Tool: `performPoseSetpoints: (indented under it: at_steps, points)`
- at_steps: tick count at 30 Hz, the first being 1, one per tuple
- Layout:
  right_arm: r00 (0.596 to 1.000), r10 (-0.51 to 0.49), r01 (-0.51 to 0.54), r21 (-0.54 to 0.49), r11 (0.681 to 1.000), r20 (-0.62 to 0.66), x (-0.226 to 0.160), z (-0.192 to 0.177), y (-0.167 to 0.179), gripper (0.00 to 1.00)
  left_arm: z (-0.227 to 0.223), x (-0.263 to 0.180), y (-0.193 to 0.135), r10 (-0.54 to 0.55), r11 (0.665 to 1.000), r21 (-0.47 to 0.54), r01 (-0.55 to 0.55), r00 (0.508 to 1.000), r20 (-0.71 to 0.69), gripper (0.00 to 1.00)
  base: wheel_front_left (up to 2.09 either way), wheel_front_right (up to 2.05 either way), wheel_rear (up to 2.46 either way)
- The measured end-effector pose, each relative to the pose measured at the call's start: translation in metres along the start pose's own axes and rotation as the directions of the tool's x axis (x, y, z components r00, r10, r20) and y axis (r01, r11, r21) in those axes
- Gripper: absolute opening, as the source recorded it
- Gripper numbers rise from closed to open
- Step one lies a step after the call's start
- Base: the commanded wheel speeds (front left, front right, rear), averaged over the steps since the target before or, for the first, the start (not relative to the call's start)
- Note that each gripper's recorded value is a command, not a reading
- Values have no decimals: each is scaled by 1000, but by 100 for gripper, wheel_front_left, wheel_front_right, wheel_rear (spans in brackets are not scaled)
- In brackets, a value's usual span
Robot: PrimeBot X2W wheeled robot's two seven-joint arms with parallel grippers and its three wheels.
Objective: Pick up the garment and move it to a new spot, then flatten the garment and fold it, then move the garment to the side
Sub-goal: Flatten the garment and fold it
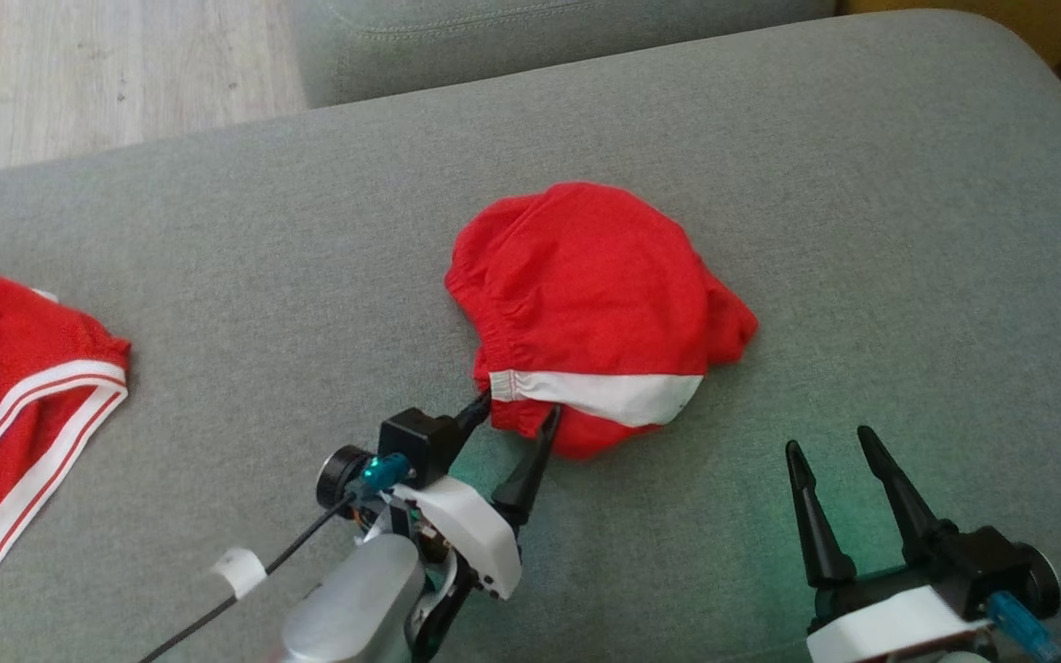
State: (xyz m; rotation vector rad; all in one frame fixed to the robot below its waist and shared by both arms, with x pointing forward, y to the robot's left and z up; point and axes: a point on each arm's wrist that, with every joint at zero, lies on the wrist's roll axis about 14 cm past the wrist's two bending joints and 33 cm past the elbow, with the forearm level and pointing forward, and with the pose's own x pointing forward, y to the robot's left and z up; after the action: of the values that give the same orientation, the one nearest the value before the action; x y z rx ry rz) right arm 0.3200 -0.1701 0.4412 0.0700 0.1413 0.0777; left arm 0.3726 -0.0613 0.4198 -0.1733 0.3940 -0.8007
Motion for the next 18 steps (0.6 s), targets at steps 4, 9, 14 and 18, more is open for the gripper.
performPoseSetpoints:
  at_steps: [4,9,14,18]
  points:
    - [1000,-2,2,0,1000,5,-2,1,0,100,4,1,-10,-29,999,29,29,999,15,100,0,0,0]
    - [1000,-4,4,1,1000,10,-4,2,0,100,6,2,-25,-59,996,75,57,998,20,100,0,0,0]
    - [1000,-8,8,1,1000,12,-5,2,-1,100,21,6,-47,-116,987,118,109,992,51,100,0,0,0]
    - [1000,-12,12,2,1000,9,-6,2,-2,100,24,7,-64,-163,978,139,155,985,49,100,0,0,0]
